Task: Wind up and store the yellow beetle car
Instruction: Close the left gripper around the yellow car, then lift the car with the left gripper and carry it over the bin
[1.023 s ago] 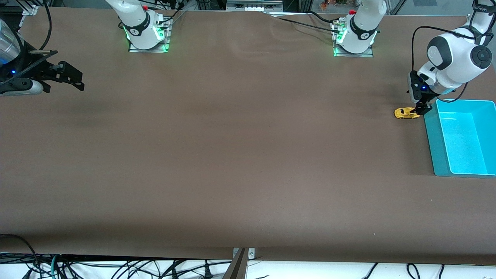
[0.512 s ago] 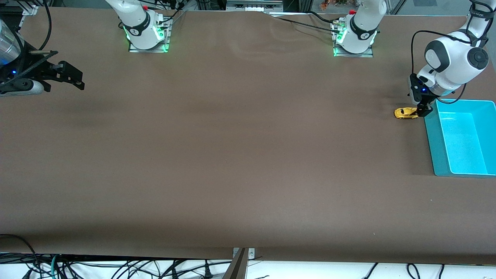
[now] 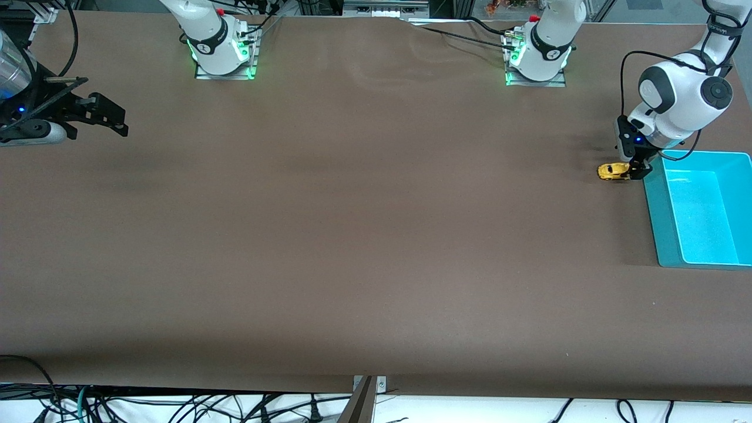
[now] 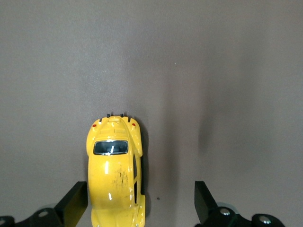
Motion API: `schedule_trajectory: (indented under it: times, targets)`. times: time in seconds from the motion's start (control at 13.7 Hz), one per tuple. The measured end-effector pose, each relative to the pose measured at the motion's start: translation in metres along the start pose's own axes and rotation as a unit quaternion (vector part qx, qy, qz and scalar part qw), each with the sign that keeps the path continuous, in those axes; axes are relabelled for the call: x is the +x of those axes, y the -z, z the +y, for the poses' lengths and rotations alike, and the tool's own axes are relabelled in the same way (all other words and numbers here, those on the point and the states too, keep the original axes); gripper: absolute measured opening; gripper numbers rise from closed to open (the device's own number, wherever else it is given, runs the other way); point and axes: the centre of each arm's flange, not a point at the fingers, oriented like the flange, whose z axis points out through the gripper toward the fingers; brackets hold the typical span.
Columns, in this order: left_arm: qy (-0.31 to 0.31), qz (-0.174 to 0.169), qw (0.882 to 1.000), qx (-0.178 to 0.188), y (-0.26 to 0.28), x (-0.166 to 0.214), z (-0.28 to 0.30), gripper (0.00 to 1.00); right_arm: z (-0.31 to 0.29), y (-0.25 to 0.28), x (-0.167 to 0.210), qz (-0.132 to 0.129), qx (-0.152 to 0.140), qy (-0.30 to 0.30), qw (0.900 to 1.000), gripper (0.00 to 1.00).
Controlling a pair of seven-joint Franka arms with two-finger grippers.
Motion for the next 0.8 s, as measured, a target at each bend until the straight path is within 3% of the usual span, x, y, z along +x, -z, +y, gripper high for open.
schedule_trajectory:
  times: [0.07,0.37,0.44,0.8]
  targets:
    - [0.000,0.000,1.000,0.001,-0.0005,-0.0007,0.0003,0.95,0.0004,-0.0002,0.0001,0.000,0.000,0.000,1.000,1.00]
    - [-0.011,-0.005,1.000,0.010,0.0027,-0.0019,-0.0039,0.48,0.0010,-0.0004,0.0002,0.000,0.000,-0.001,1.000,1.00]
    - [-0.012,-0.005,1.000,0.010,0.0033,-0.0022,-0.0038,0.42,0.0011,-0.0005,0.0002,0.000,0.000,-0.001,1.000,1.00]
    - [-0.015,-0.003,1.000,0.008,0.0075,-0.0011,-0.0068,0.42,0.0012,-0.0006,0.0003,-0.001,0.000,-0.001,1.000,1.00]
